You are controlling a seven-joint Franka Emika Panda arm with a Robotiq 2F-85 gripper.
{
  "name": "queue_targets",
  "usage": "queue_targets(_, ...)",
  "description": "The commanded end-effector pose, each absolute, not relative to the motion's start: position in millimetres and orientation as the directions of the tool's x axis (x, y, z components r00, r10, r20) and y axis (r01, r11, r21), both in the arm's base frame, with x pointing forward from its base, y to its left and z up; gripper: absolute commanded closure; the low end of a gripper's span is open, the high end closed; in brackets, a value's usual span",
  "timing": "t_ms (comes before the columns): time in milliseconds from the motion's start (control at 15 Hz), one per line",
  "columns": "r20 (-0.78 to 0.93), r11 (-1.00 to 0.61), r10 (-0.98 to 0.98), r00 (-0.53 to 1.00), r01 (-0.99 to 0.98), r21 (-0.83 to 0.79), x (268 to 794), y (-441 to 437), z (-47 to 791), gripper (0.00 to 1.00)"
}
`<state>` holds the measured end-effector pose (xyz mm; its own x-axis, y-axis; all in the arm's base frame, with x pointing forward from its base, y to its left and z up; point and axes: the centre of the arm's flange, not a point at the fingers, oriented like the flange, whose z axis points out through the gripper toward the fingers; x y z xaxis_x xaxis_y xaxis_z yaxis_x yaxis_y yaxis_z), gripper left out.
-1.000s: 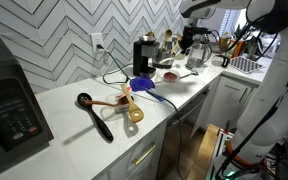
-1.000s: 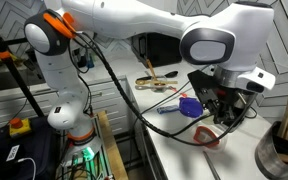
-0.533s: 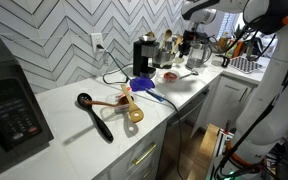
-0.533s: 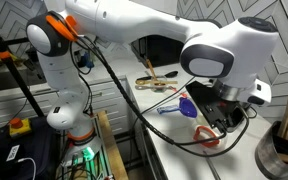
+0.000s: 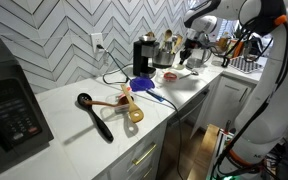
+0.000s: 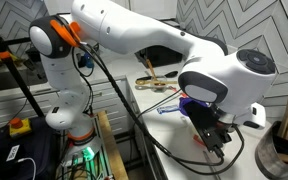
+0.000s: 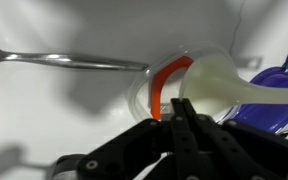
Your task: Move the white ladle to the clear bowl on the right
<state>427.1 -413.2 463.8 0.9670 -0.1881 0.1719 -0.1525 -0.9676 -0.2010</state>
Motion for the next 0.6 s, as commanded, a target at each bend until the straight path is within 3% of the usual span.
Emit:
queue_targets(0, 0.185, -0.961, -0.253, 0.95, -0.224, -0.162, 434.2, -417.0, 437.8, 0.99)
queue_targets(333, 0.152, -0.952, -0.291, 0.944, -0.271, -0.139, 446.0, -412.3, 412.3, 0.99)
queue_targets(400, 0.142, -0.95, -0.298, 0.944, -0.279, -0.138, 448.1, -411.8, 412.0, 0.72)
queue_targets(533, 0.128, -0.95, -0.298, 0.946, -0.28, -0.142, 449.3, -408.4, 416.8, 0.65)
